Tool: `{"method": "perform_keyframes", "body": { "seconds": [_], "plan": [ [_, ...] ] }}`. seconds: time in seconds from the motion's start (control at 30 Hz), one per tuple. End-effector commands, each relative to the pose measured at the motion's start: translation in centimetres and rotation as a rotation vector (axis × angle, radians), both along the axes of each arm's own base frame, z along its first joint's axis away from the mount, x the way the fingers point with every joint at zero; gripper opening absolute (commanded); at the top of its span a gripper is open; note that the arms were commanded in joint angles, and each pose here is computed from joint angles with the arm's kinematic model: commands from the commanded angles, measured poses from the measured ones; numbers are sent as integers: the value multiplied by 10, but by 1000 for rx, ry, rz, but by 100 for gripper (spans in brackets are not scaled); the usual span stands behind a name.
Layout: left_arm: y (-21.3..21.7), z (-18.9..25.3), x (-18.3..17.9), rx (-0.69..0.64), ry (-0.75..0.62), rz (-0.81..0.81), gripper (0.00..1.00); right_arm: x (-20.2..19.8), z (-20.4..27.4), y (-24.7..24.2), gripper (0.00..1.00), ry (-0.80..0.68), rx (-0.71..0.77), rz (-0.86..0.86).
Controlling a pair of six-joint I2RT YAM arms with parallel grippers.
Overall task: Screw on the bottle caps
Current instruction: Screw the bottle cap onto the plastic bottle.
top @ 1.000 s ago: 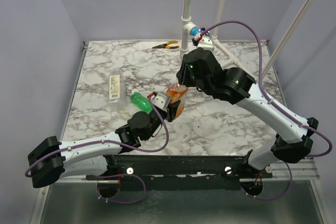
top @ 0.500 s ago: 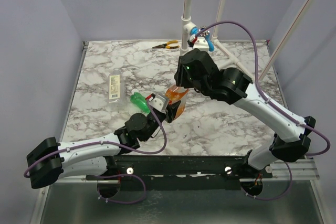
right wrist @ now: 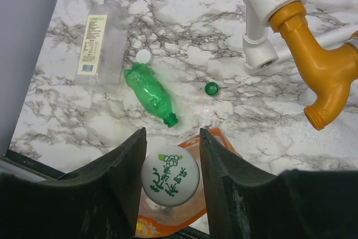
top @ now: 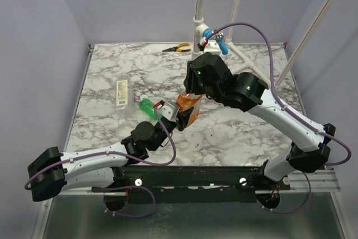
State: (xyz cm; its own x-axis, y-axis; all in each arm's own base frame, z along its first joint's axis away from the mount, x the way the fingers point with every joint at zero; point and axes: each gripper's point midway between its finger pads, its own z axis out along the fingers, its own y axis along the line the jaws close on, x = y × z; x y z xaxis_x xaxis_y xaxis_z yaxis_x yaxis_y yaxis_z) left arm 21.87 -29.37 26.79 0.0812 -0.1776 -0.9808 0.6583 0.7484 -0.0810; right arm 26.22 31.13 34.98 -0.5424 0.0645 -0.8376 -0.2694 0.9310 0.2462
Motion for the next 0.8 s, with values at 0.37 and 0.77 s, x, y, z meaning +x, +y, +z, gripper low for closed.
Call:
{"method": "perform_keyframes", "body": {
  "seconds": [0.37, 0.77],
  "plan": [
    [-1, 19, -1, -93, -16, -18, 0, -10, 1, -2, 57, -1, 3, 26],
    [-1, 22, -3, -97, -23, -31, 0, -13, 7, -9, 78, -23, 45, 17]
  ]
}}
